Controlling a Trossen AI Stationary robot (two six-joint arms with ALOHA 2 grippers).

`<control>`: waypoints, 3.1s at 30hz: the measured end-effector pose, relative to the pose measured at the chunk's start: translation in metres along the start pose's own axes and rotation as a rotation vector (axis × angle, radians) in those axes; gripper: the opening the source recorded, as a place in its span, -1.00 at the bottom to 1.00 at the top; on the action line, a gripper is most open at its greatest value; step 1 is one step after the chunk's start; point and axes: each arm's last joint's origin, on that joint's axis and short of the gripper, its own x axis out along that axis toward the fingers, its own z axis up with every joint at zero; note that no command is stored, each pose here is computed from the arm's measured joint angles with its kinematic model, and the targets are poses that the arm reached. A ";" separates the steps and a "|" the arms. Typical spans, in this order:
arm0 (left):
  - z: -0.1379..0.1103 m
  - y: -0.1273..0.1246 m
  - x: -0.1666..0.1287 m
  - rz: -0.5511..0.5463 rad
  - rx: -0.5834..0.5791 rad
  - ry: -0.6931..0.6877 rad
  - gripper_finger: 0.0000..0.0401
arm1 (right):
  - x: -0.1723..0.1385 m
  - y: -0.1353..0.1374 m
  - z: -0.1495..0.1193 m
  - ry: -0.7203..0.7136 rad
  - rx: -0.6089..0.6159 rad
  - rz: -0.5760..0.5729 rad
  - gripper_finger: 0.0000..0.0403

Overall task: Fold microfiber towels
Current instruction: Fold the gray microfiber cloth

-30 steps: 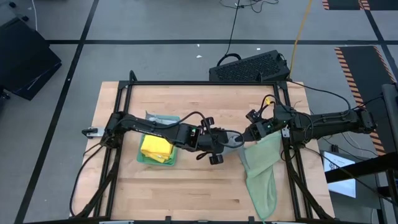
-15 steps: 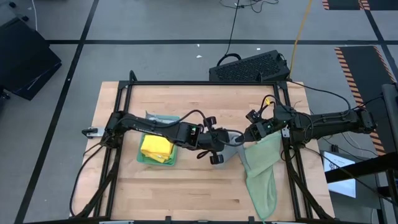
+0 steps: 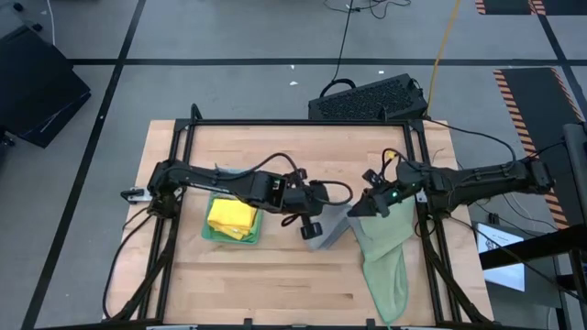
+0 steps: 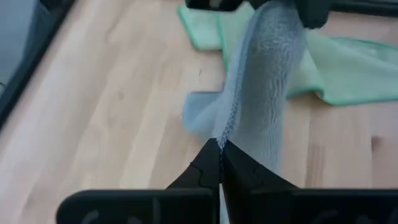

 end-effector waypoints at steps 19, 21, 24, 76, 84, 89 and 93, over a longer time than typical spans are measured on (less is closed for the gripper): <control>-0.006 0.022 0.006 -0.009 -0.098 0.135 -0.99 | -0.006 -0.034 -0.053 0.290 -0.649 -0.556 -0.09; -0.006 0.022 0.006 -0.001 -0.117 0.133 -0.98 | -0.008 -0.037 -0.055 0.334 -0.698 -0.579 -0.09; -0.006 0.022 0.006 0.007 -0.139 0.132 -0.99 | -0.009 -0.041 -0.057 0.361 -0.729 -0.585 -0.09; -0.002 0.005 -0.009 -0.139 -0.267 0.101 -0.98 | 0.001 -0.039 -0.082 0.216 -0.549 -0.486 -0.99; 0.000 -0.017 -0.066 -0.257 -0.214 -0.013 -0.99 | -0.016 0.065 -0.040 0.143 -0.510 -0.491 -0.99; -0.001 -0.024 -0.107 -0.375 -0.153 -0.080 -0.99 | -0.018 0.122 -0.022 0.154 -0.438 -0.391 -1.00; 0.006 -0.030 -0.139 -0.560 -0.098 -0.205 -0.98 | -0.004 0.167 -0.014 0.215 -0.392 -0.201 -1.00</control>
